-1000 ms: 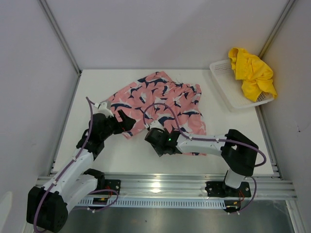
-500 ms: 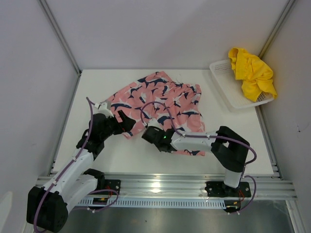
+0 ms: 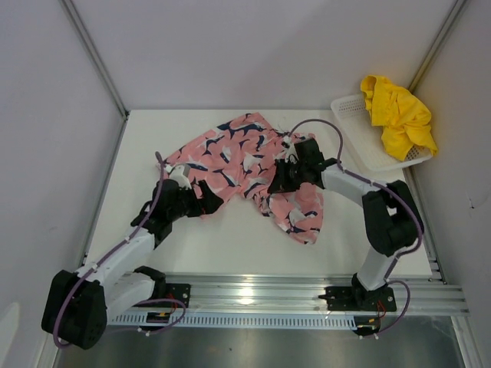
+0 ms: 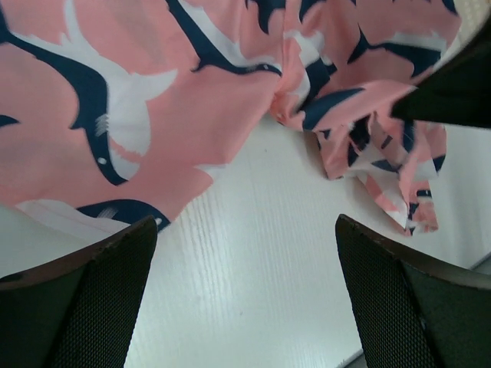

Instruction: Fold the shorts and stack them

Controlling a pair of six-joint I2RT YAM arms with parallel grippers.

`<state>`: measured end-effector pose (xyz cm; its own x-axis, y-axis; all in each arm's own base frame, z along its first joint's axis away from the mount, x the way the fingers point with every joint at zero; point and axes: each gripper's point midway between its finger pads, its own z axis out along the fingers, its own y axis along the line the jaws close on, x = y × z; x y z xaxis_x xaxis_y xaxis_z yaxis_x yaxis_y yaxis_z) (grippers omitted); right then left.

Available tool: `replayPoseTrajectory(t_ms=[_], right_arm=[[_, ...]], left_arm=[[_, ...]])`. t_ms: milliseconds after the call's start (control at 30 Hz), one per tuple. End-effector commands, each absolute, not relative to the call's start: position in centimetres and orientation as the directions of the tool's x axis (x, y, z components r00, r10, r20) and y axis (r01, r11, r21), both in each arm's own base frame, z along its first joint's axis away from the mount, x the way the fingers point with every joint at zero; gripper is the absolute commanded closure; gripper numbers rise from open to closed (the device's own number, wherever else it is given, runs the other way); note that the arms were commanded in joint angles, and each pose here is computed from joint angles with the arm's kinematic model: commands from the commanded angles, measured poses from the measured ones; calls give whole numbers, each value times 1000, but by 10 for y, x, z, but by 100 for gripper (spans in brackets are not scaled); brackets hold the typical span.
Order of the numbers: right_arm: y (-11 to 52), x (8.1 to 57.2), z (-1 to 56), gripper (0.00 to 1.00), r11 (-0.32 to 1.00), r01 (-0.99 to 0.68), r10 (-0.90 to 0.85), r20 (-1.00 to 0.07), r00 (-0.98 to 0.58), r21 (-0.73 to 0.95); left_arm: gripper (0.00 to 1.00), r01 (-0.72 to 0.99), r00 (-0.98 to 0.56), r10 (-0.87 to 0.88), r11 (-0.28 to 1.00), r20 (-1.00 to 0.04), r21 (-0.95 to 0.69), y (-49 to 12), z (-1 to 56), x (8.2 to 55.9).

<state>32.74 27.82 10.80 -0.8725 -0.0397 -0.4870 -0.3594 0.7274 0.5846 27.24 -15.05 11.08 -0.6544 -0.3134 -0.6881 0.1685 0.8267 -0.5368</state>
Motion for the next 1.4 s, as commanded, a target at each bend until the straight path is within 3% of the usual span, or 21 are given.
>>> replayPoseTrajectory(t_ms=[0, 333, 467, 733, 933, 1200, 1300, 1367], right_arm=[[286, 328, 94, 80, 648, -313, -47, -373, -927, 695], [292, 351, 115, 83, 645, -339, -28, -422, -906, 685], [292, 351, 116, 82, 639, -343, -32, -422, -906, 688], [293, 354, 116, 81, 616, -335, -24, -408, -913, 713], [295, 354, 115, 81, 602, -332, -23, -400, -916, 726], [297, 353, 114, 81, 592, -327, -22, -391, -920, 736], [297, 352, 114, 81, 590, -325, -21, -388, -921, 739], [297, 353, 115, 81, 591, -327, -21, -391, -920, 737]], left_arm=[[1, 264, -651, -247, 813, -718, -519, -172, 110, 268], [1, 479, -605, -10, 794, -796, -374, -258, 104, 267], [1, 468, -591, 54, 835, -805, -288, -267, 90, 280], [14, 479, -540, 50, 839, -840, -258, -291, 98, 299], [44, 466, -533, 59, 853, -844, -235, -303, 94, 307], [54, 471, -551, 81, 852, -830, -229, -318, 84, 312], [63, 463, -555, 80, 856, -828, -228, -320, 83, 315], [78, 448, -565, 83, 866, -821, -221, -318, 78, 317]])
